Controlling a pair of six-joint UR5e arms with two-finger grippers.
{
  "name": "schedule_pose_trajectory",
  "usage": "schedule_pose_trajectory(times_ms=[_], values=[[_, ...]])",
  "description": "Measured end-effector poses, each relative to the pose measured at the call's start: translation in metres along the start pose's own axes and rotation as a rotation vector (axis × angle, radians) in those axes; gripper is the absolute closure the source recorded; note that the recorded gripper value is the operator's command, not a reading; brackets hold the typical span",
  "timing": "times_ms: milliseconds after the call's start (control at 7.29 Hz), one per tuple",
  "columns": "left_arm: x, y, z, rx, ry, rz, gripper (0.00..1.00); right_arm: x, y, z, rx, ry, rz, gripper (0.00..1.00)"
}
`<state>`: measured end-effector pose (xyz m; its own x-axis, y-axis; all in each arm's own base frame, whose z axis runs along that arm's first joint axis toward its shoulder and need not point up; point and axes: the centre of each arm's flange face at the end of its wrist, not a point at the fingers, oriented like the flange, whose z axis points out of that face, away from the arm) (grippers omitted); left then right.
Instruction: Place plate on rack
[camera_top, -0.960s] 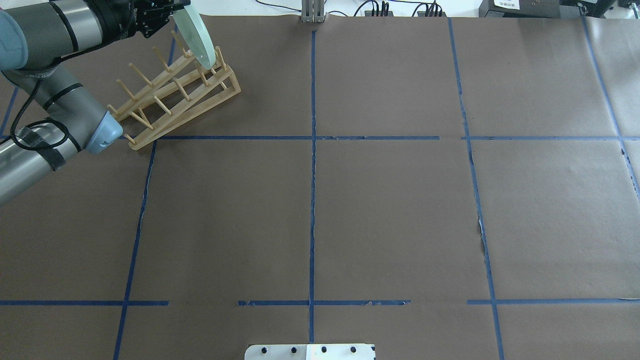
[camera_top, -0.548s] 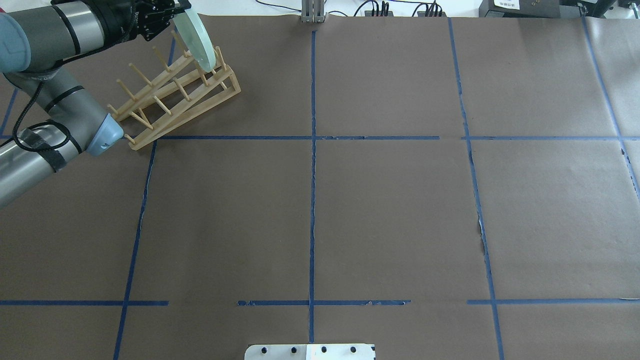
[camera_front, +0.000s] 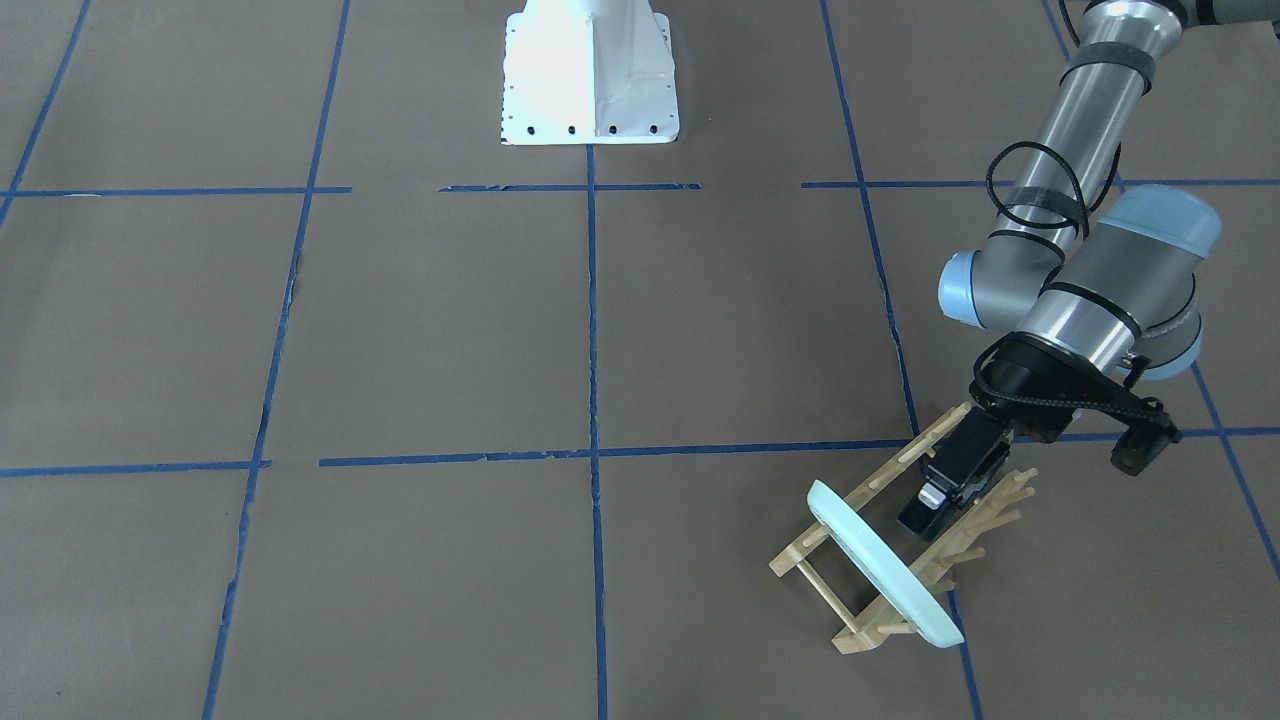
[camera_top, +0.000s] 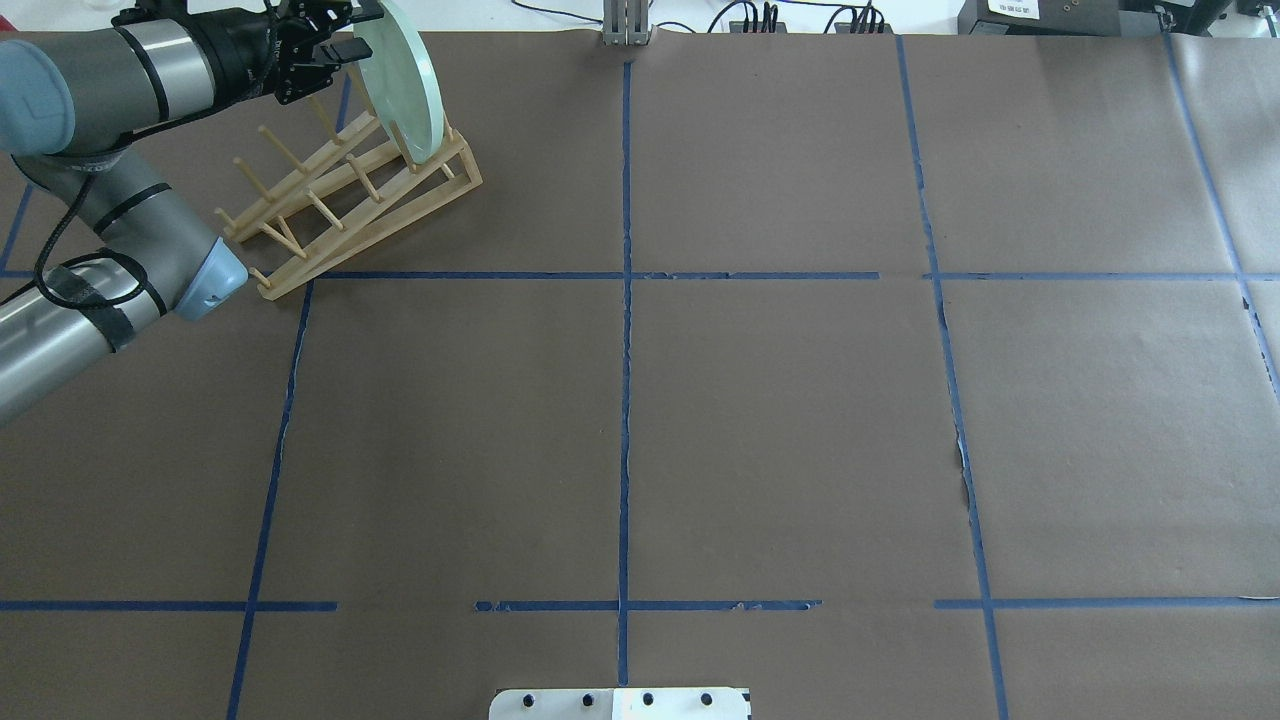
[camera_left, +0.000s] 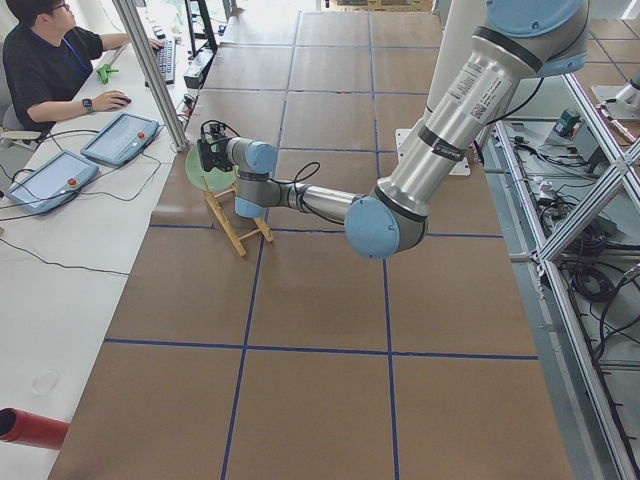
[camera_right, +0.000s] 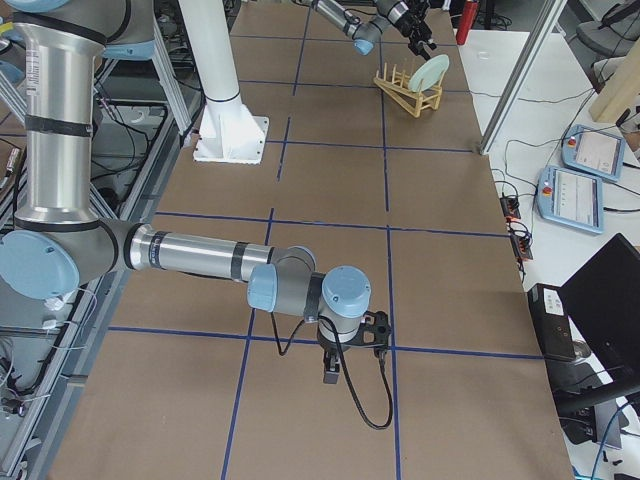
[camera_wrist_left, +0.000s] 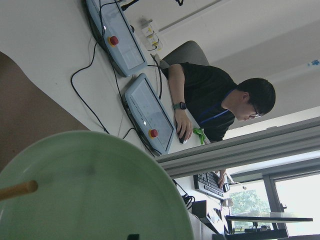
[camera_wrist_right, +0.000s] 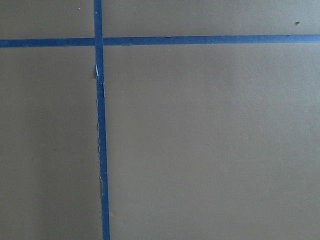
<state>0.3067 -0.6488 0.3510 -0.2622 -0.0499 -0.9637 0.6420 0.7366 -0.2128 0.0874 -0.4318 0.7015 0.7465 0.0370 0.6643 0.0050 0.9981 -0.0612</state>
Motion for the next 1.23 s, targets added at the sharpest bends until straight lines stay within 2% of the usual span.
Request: schedule_pose_trajectory(times_ms=[411,548,960,1234], values=[[0.0,-0.008,-0.011,-0.004,-0.005,0.078,0.0,0.0,0.0,0.0,0.0,0.0,0.0,0.0],[0.002,-0.018,-0.028,-0.03,-0.022,0.128,0.0,0.0,0.0,0.0,0.0,0.0,0.0,0.0],[0.026,-0.052,-0.108,-0.124,-0.164,0.322,0.0,0.0,0.0,0.0,0.0,0.0,0.001,0.0],[0.05,-0.08,-0.174,-0.125,-0.287,0.485,0.0,0.0,0.0,0.0,0.001,0.0,0.001,0.0]])
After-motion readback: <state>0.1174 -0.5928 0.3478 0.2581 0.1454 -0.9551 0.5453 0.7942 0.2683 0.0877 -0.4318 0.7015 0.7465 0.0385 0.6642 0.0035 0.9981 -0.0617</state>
